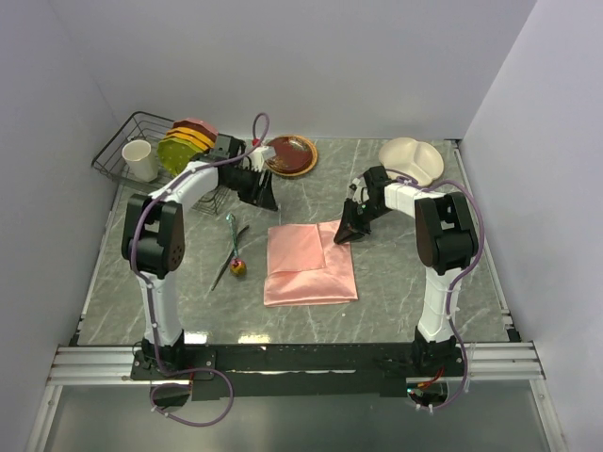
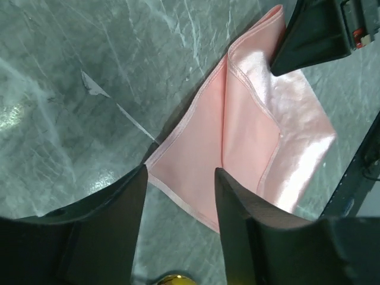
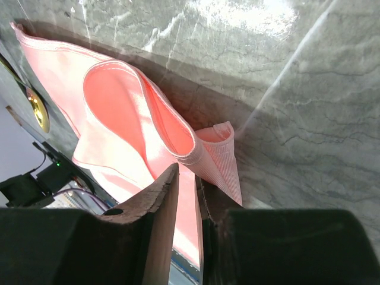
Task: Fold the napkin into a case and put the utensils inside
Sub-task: Smooth out the lower triangle-folded napkin at the center of the board.
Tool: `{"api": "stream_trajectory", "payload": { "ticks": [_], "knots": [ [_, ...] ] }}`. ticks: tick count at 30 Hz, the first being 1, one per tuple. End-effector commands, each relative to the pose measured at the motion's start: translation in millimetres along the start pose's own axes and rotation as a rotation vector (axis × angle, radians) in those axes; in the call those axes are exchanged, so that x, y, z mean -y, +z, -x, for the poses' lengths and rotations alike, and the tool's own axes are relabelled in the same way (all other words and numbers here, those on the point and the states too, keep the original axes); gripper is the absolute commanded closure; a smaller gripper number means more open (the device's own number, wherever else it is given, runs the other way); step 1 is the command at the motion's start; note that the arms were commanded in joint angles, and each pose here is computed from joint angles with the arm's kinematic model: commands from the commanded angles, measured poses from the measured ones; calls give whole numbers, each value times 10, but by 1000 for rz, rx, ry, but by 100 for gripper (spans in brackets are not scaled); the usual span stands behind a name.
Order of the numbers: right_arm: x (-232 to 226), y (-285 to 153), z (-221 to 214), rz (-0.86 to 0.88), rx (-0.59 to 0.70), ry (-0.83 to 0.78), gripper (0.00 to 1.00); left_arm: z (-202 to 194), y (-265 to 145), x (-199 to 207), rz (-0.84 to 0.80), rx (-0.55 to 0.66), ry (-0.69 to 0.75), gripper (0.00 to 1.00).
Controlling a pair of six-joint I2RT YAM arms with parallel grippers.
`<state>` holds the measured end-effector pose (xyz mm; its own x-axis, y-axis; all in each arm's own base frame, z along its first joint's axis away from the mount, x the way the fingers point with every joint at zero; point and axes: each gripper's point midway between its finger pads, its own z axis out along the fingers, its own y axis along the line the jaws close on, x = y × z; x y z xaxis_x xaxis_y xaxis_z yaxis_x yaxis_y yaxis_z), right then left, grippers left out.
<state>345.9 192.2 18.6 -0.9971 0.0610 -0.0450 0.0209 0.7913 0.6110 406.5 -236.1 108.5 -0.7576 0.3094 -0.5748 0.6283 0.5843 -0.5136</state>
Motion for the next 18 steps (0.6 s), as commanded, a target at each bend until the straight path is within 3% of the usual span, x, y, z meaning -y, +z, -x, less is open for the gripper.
{"api": "stream_trajectory", "payload": {
  "ticks": [1, 3, 7, 13, 18],
  "knots": [
    [129, 70, 29, -89, 33, -34, 75, 44, 81, 288, -54, 16, 58, 49],
    [33, 26, 47, -60, 42, -37, 76, 30, 59, 362, -83, 23, 94, 55],
    [-176, -95, 70, 2, 60, -44, 75, -100, 134, 695, -16, 13, 385, 47],
    [-450, -387, 26, 60, 95, -69, 75, -421, 343, 1053, 95, 10, 671, 42],
    [-274, -281, -148, 33, 51, -13, 76, -481, 641, 1190, 143, 29, 732, 39]
  ]
}}
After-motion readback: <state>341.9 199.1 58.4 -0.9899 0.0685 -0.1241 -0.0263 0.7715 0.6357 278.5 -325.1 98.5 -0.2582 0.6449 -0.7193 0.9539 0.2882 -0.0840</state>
